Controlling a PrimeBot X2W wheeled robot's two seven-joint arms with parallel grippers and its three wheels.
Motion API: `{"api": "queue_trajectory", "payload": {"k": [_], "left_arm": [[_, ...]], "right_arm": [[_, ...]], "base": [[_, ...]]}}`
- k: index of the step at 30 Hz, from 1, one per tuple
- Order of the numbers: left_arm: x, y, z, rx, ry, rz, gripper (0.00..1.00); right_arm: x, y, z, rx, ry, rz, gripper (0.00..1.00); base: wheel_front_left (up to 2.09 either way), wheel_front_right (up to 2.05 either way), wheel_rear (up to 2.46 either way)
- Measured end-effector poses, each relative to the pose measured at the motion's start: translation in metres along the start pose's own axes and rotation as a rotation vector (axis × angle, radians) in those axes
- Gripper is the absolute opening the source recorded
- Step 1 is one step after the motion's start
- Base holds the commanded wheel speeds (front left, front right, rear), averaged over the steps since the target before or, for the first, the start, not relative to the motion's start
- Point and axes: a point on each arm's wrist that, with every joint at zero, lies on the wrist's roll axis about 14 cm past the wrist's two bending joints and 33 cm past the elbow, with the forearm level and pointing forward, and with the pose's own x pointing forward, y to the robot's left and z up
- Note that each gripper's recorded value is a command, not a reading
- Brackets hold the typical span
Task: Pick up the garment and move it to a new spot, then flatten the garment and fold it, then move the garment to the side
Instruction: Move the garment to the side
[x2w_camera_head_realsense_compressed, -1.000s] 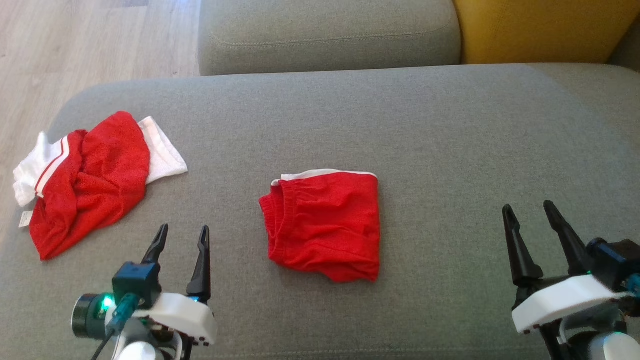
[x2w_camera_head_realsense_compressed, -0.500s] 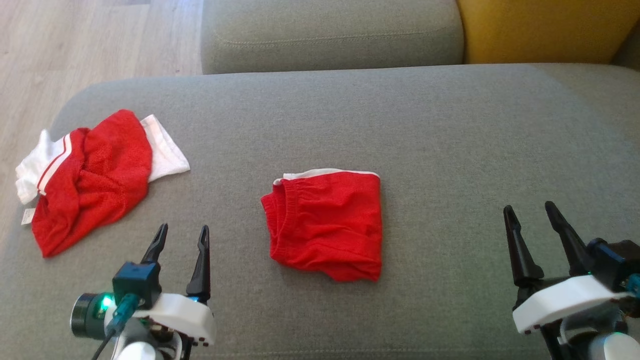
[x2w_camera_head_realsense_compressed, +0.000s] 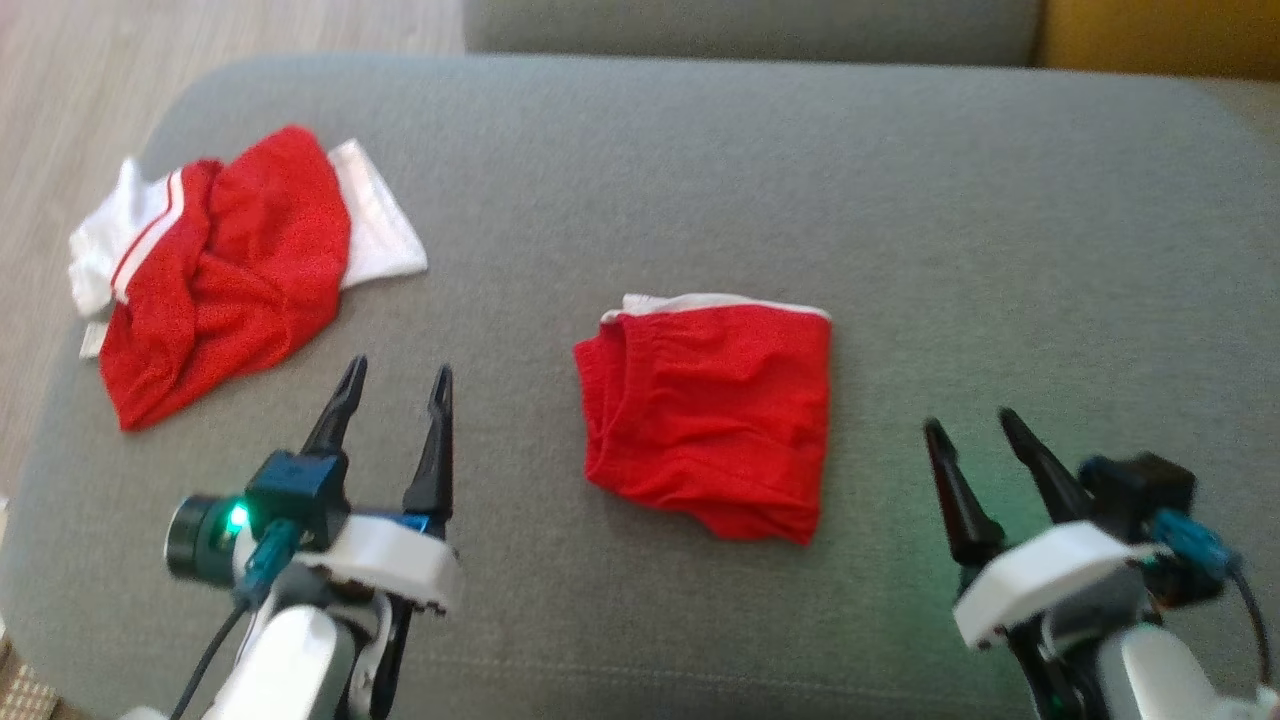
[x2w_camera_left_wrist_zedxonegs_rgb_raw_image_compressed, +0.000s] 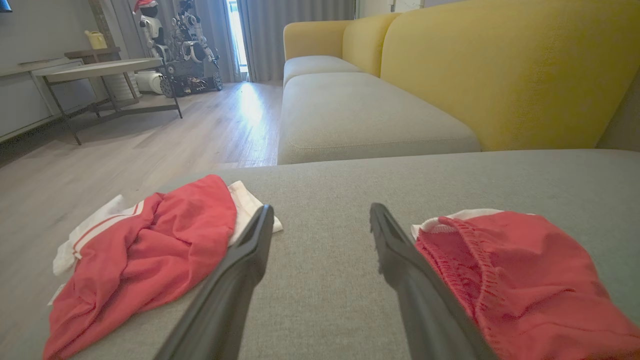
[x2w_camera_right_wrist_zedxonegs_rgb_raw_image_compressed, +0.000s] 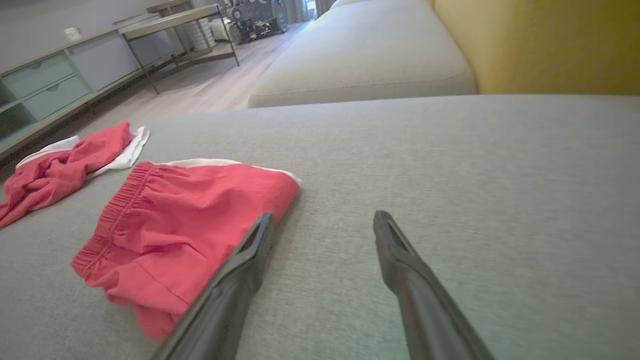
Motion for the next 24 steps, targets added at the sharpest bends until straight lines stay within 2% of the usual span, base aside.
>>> {"api": "queue_trajectory", "payload": {"k": [8,14,19,20,21,22,23,24], "left_arm": [[0.020,0.005,-0.001,-0.008,-0.018,0.025,1.00],[0.021,0.014,-0.017,-0.009,0.019,0.056,1.00],[0.026,0.011,-0.019,-0.003,0.022,0.049,1.00],[0.027,0.011,-0.018,-0.003,0.015,0.047,1.00],[0.028,0.009,-0.017,-0.004,0.011,0.044,1.00],[0.029,0.008,-0.017,-0.005,0.010,0.040,1.00],[0.031,0.006,-0.018,-0.007,0.011,0.035,1.00],[0.031,0.005,-0.018,-0.008,0.010,0.031,1.00]], "right_arm": [[0.053,0.033,-0.038,0.032,0.133,0.127,1.00],[0.065,0.049,-0.077,0.076,0.258,0.176,1.00],[0.072,0.059,-0.078,0.075,0.275,0.210,1.00],[0.073,0.062,-0.079,0.074,0.283,0.219,0.79],[0.073,0.063,-0.080,0.073,0.292,0.225,0.37],[0.074,0.065,-0.079,0.075,0.295,0.231,0.07],[0.072,0.067,-0.082,0.071,0.313,0.240,0.00],[0.072,0.067,-0.083,0.067,0.322,0.242,0.00]], "base": [[0.00,0.00,0.00],[0.00,0.00,0.00],[0.00,0.00,0.00],[0.00,0.00,0.00],[0.00,0.00,0.00],[0.00,0.00,0.00],[0.00,0.00,0.00],[0.00,0.00,0.00]]}}
